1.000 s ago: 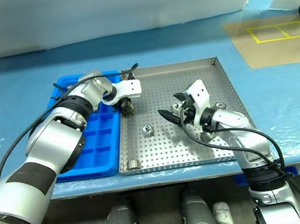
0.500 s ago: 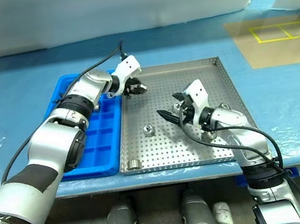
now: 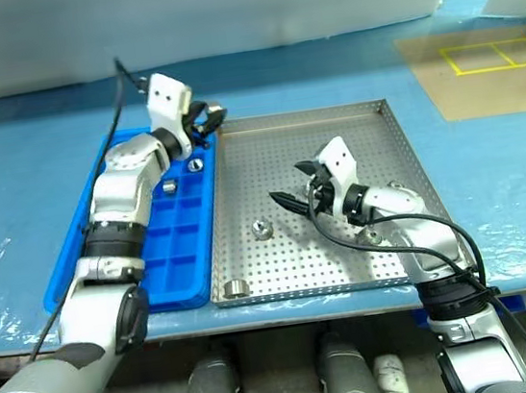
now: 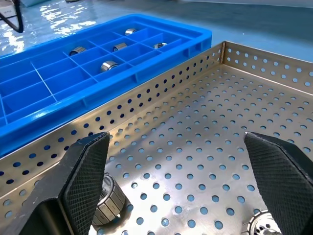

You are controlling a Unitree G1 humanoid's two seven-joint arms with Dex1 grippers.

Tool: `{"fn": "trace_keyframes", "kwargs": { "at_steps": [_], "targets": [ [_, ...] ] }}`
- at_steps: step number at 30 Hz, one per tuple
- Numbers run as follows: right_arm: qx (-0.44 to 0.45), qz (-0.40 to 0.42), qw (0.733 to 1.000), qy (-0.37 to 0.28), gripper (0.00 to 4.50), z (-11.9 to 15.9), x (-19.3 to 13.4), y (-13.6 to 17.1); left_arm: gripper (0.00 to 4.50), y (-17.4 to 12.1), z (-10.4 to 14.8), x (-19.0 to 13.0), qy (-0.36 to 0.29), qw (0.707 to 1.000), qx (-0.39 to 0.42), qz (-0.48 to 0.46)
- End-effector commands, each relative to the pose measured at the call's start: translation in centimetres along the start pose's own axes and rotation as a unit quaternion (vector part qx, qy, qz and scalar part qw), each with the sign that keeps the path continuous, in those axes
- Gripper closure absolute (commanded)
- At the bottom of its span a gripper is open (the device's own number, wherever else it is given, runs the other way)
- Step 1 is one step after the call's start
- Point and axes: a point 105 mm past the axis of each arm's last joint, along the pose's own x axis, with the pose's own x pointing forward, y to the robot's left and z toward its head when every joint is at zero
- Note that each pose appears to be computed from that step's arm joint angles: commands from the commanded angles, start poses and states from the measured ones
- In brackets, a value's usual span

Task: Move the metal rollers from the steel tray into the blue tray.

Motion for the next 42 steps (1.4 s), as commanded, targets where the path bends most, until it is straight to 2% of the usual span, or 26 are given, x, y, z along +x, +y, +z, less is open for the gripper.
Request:
{"fn": "trace_keyframes", "kwargs": {
  "at_steps": [1,9,12,17,24,36,42],
  "targets": [
    [-0.02,0.016,0.999,-0.019,0.0,1.3,0.2,0.4,2.6,0.9,2.1,-2.5,-0.069,0.995,-0.009,0.076],
    [-0.026,0.046,0.999,-0.015,0.0,1.6,0.9,0.6,2.6,3.5,-2.0,-9.1,-0.045,0.967,-0.019,0.249],
    [-0.027,0.057,0.998,-0.012,0.0,1.5,1.1,0.7,2.6,3.6,-3.3,-11.0,-0.03,0.957,-0.029,0.287],
    [-0.027,0.079,0.996,-0.007,0.0,1.4,1.7,1.1,2.6,3.9,-6.8,-14.6,0.026,0.932,-0.064,0.356],
    [-0.027,0.092,0.995,-0.001,0.0,1.3,2.0,1.2,2.6,4.1,-9.1,-18.4,0.069,0.9,-0.095,0.421],
    [-0.028,0.099,0.995,0.005,0.0,1.0,2.0,1.2,2.6,3.3,-10.8,-21.1,0.109,0.875,-0.115,0.458],
    [-0.029,0.099,0.995,0.006,0.0,0.9,2.0,1.2,2.6,3.1,-11.4,-21.5,0.116,0.872,-0.127,0.459]
  ]
}}
